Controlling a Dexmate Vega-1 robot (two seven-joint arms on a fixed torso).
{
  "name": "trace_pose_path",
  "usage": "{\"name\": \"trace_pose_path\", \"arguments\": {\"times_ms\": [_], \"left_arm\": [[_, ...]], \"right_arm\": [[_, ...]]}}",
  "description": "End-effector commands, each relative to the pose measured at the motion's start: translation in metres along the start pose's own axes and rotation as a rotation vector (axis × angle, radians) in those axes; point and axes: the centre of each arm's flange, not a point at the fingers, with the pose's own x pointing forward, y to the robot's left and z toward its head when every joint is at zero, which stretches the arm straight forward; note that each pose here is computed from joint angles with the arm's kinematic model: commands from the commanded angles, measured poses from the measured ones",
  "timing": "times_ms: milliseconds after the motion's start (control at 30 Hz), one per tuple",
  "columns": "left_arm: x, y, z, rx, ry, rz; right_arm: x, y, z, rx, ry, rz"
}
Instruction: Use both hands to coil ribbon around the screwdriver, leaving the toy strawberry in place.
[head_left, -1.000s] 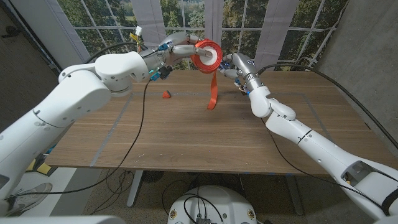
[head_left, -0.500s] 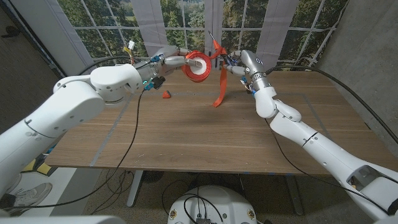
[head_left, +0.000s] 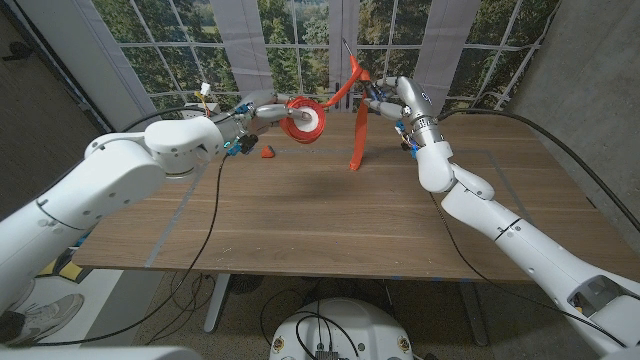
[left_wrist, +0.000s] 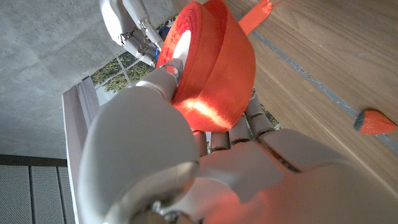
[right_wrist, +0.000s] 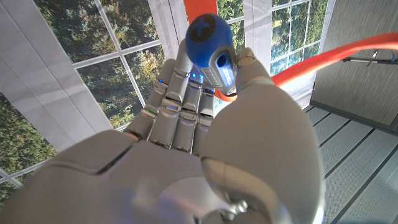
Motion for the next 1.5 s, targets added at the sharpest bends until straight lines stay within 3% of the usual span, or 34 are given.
{"name": "trace_pose_path", "arguments": {"times_ms": [33, 267, 367, 567, 733, 800, 967, 1033, 1300, 1500], "left_arm": [[-0.009, 0.011, -0.014, 0.037, 0.068, 0.133], [-0.019, 0.017, -0.007, 0.153, 0.094, 0.226], [-0.019, 0.017, -0.008, 0.131, 0.094, 0.214], [-0.024, 0.019, -0.010, 0.171, 0.126, 0.271], [-0.027, 0.018, -0.015, 0.157, 0.140, 0.263], [-0.028, 0.018, -0.014, 0.172, 0.149, 0.263], [-0.029, 0.019, -0.014, 0.217, 0.170, 0.255], [-0.028, 0.019, -0.016, 0.203, 0.172, 0.226], [-0.029, 0.019, -0.015, 0.315, 0.226, 0.279], [-0.029, 0.018, -0.015, 0.397, 0.275, 0.323]], "right_arm": [[-0.006, -0.015, 0.000, 0.043, -0.002, 0.072], [-0.003, -0.021, 0.002, 0.034, -0.002, 0.213], [-0.001, -0.023, 0.004, 0.019, 0.003, 0.292], [-0.002, -0.027, 0.005, 0.006, 0.011, 0.337], [-0.001, -0.029, -0.004, 0.059, 0.039, 0.396], [-0.002, -0.028, -0.002, 0.003, 0.046, 0.406], [0.002, -0.028, -0.001, -0.044, 0.074, 0.514], [0.000, -0.028, -0.001, -0.069, 0.078, 0.514], [-0.004, -0.032, 0.000, -0.128, 0.096, 0.530], [-0.006, -0.026, -0.001, -0.185, 0.109, 0.558]]}}
